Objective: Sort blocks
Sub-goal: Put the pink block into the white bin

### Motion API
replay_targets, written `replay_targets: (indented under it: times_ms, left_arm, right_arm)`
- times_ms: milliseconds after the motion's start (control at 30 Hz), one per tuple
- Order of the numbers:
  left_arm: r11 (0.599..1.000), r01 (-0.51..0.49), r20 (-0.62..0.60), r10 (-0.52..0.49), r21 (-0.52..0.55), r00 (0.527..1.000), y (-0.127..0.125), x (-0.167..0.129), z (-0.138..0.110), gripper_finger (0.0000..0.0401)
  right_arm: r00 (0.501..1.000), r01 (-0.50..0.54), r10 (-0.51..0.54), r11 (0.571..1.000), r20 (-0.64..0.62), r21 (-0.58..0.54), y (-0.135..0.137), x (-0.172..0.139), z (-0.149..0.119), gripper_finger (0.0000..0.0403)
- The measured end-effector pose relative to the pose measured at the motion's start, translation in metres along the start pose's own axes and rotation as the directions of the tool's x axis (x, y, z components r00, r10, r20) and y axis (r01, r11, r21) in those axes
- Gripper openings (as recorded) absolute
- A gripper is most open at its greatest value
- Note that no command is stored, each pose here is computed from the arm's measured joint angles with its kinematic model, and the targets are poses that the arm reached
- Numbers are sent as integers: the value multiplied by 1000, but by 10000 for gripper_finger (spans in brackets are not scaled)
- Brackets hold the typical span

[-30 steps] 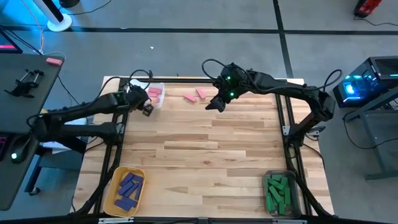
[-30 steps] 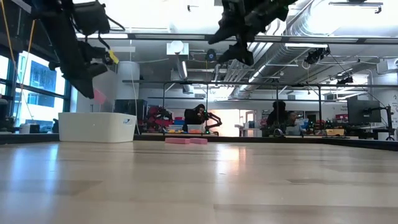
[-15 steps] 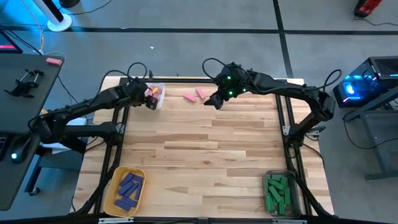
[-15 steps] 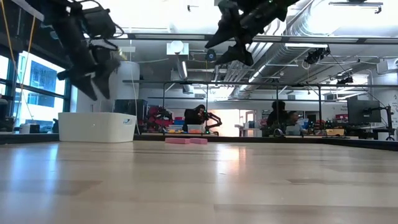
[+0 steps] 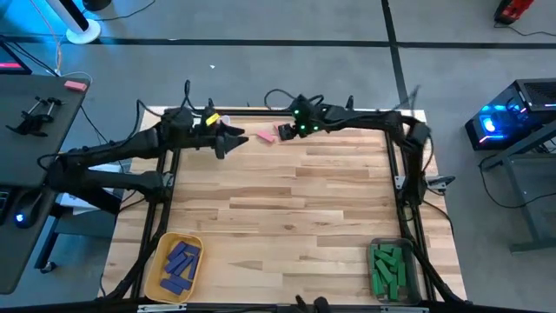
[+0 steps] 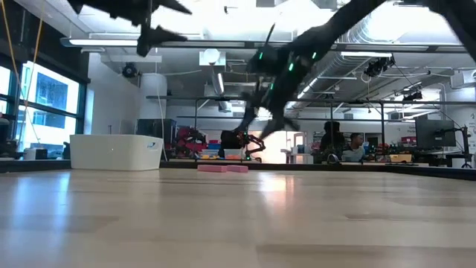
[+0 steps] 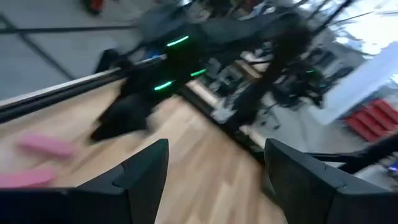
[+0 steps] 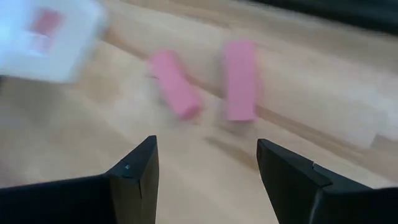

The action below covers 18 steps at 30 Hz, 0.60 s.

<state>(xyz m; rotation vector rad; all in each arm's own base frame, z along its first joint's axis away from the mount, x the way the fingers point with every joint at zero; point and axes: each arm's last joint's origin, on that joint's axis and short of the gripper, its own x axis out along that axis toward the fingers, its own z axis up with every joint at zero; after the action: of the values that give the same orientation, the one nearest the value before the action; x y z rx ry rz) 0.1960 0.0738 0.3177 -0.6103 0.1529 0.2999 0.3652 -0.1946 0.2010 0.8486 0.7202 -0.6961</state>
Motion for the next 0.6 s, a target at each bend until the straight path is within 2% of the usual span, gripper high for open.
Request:
replay_targets:
  times_ms: [100, 200, 367, 467, 600]
  left_arm:
    - [999, 52, 16, -52, -7, 999, -13, 1, -3, 252]
    - [998, 58, 7, -58, -6, 998, -21, 2, -9, 252]
    - [999, 23, 4, -23, -22, 1000, -28, 2, -16, 252]
    - [999, 16, 8, -15, -28, 1000, -30, 2, -18, 252]
    - [999, 16, 8, -16, -34, 1000, -33, 1, -20, 252]
  right_arm:
    - [996, 77, -75, 997, -45, 24, -8, 30, -6, 204]
    - [988, 139, -138, 990, -66, 5, -7, 48, -9, 204]
    - [974, 226, -226, 974, -20, -17, 1, 65, -4, 204]
    - [973, 232, -232, 972, -3, -33, 5, 70, 3, 204]
    - [963, 261, -265, 963, -54, -69, 2, 82, 2, 203]
